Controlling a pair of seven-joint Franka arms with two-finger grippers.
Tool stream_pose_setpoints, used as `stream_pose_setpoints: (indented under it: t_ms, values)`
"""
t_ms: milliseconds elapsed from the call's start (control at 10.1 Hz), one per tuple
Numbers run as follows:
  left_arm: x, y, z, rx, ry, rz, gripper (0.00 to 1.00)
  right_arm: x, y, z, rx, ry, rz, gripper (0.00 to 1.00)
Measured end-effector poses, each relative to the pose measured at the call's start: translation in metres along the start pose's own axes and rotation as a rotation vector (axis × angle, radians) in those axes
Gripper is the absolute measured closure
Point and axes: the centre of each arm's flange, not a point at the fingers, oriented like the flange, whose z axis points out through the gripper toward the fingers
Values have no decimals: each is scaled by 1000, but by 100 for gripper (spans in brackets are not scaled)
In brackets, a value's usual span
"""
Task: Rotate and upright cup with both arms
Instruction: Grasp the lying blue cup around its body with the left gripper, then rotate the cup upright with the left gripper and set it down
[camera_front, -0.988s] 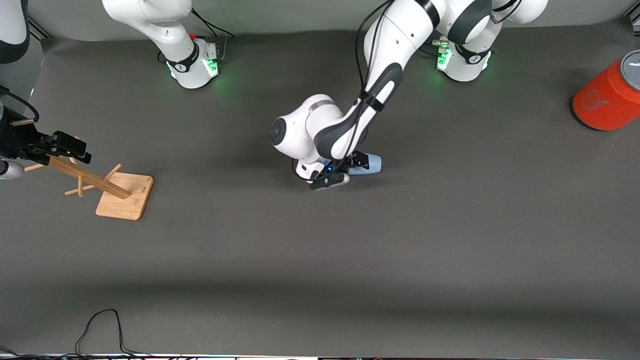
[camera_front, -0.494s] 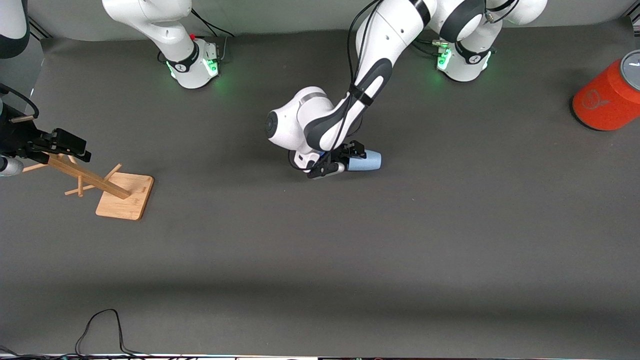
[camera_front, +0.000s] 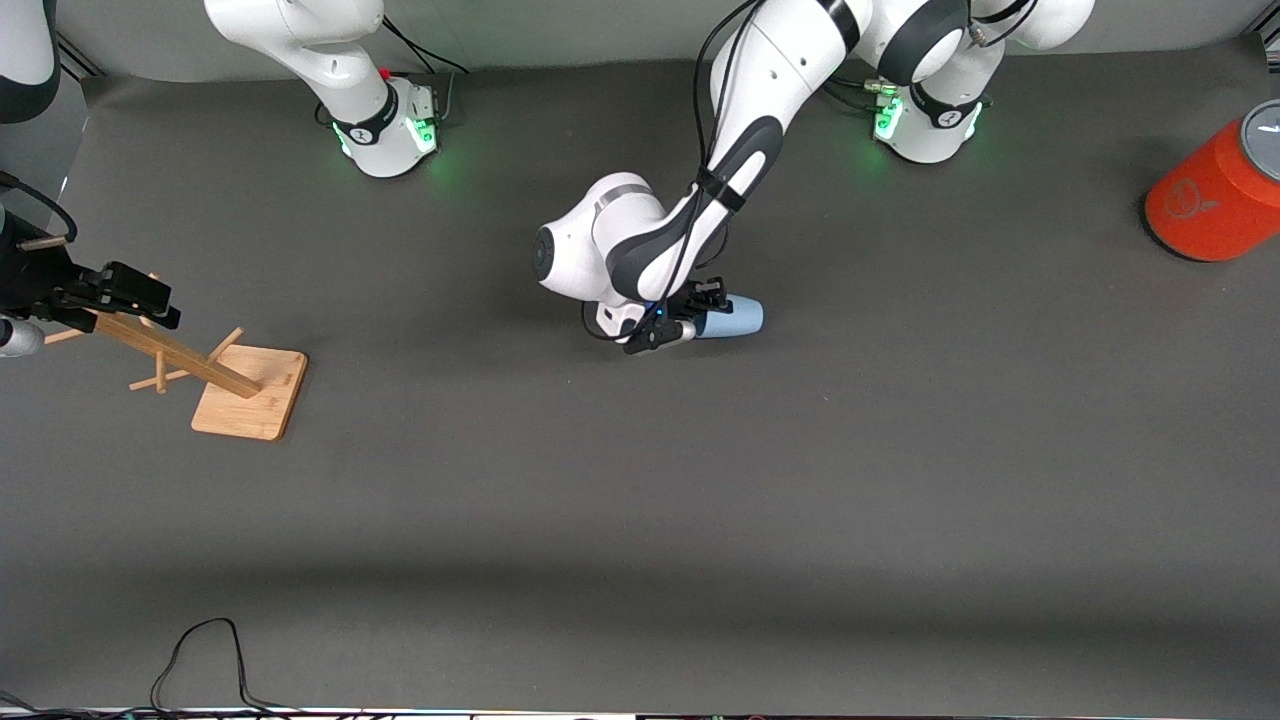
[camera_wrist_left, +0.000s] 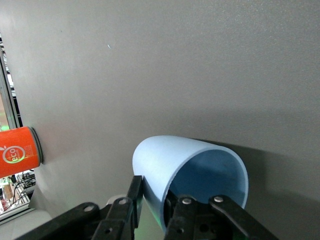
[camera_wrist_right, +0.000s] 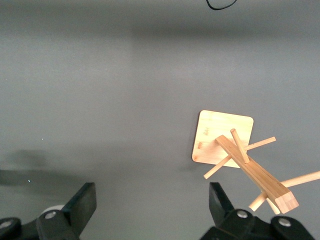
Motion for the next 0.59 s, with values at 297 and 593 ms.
stream_pose_setpoints:
  t_ms: [297, 593]
  values:
    - [6, -14, -33, -66, 0, 24, 91, 0, 0, 1, 0, -1, 0, 0]
    - [25, -46, -72, -246, -54, 71, 91, 0, -1, 1, 0, -1, -2, 0]
